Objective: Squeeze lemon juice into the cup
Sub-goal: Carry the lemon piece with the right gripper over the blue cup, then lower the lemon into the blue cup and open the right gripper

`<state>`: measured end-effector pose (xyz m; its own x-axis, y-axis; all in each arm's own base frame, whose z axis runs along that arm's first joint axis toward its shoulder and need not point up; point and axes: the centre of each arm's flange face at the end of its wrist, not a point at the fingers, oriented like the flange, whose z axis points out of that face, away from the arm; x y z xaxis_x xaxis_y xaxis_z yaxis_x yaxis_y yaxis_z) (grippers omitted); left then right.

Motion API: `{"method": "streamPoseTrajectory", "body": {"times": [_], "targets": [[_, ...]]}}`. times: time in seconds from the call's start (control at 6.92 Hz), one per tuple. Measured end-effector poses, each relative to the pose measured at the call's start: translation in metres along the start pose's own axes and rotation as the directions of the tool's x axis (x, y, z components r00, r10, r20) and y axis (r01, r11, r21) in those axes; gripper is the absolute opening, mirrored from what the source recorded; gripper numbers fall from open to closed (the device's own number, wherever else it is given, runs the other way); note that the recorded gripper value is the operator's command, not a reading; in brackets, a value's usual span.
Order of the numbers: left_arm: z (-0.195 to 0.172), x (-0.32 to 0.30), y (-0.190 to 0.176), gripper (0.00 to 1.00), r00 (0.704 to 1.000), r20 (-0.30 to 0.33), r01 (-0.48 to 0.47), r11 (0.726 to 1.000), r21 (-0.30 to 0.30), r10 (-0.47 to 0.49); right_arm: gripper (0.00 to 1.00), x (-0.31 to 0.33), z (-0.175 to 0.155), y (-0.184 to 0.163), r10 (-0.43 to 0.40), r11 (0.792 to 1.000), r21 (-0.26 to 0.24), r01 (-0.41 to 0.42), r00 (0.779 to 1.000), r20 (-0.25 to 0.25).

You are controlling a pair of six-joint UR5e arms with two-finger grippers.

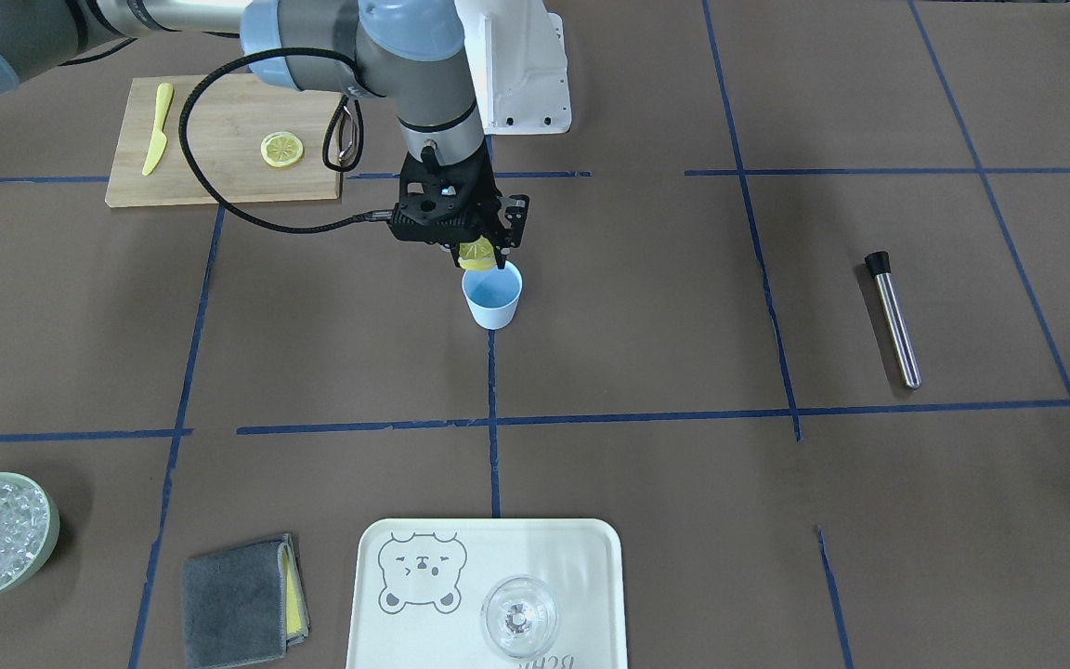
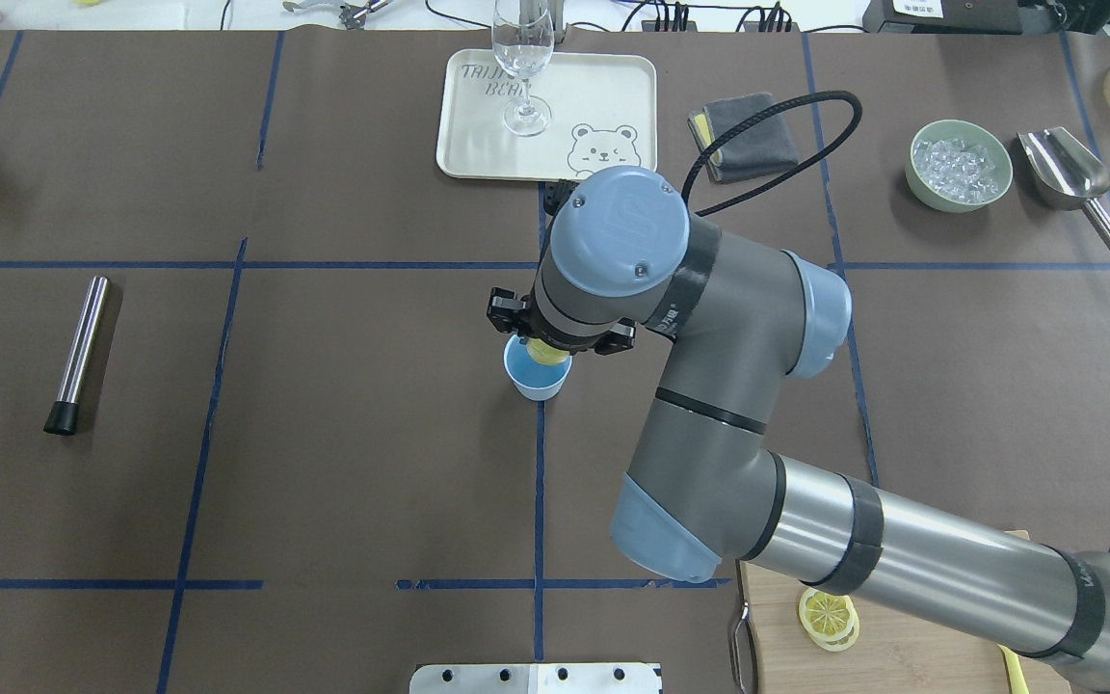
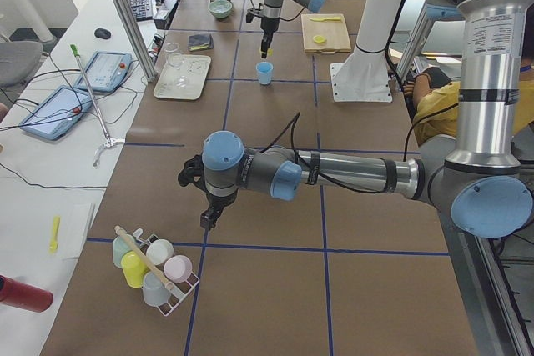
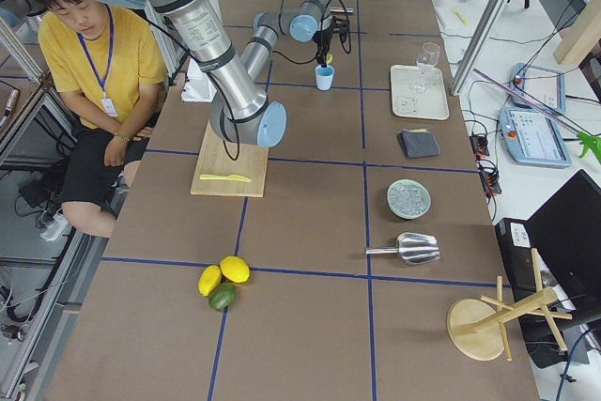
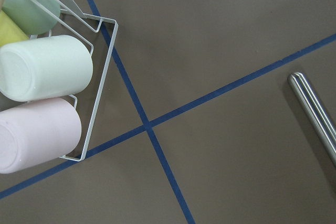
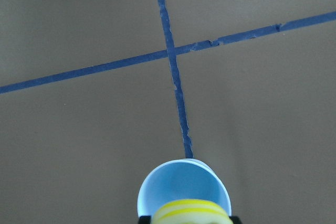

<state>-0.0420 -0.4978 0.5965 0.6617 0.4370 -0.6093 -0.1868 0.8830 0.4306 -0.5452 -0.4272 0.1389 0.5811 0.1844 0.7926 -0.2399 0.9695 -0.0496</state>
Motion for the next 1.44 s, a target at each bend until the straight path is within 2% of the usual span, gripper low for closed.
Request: {"method": "streamPoseTrajectory", "body": {"times": [0.43,1.01,1.16,1.44], "targets": [[-0.003,0.002,-0.001,1.00,1.000,0.003,-0.009,1.000,0.012,0.009,0.60,-0.005,0.016,-0.002,0.009,1.000,-0.008,-0.009,1.000,-0.030],[-0.006,0.003,-0.002,1.00,1.000,0.005,-0.012,1.000,0.017,0.012,0.86,-0.005,0.027,0.006,0.003,1.000,-0.022,-0.004,0.999,-0.046],[-0.006,0.003,-0.002,1.00,1.000,0.005,-0.011,1.000,0.017,0.011,0.96,-0.004,0.030,0.008,0.001,1.000,-0.026,-0.002,0.999,-0.050],[-0.005,0.003,-0.002,1.00,1.000,0.005,-0.007,1.000,0.016,0.007,1.00,-0.003,0.033,0.010,-0.005,0.999,-0.036,0.003,0.999,-0.054]]}}
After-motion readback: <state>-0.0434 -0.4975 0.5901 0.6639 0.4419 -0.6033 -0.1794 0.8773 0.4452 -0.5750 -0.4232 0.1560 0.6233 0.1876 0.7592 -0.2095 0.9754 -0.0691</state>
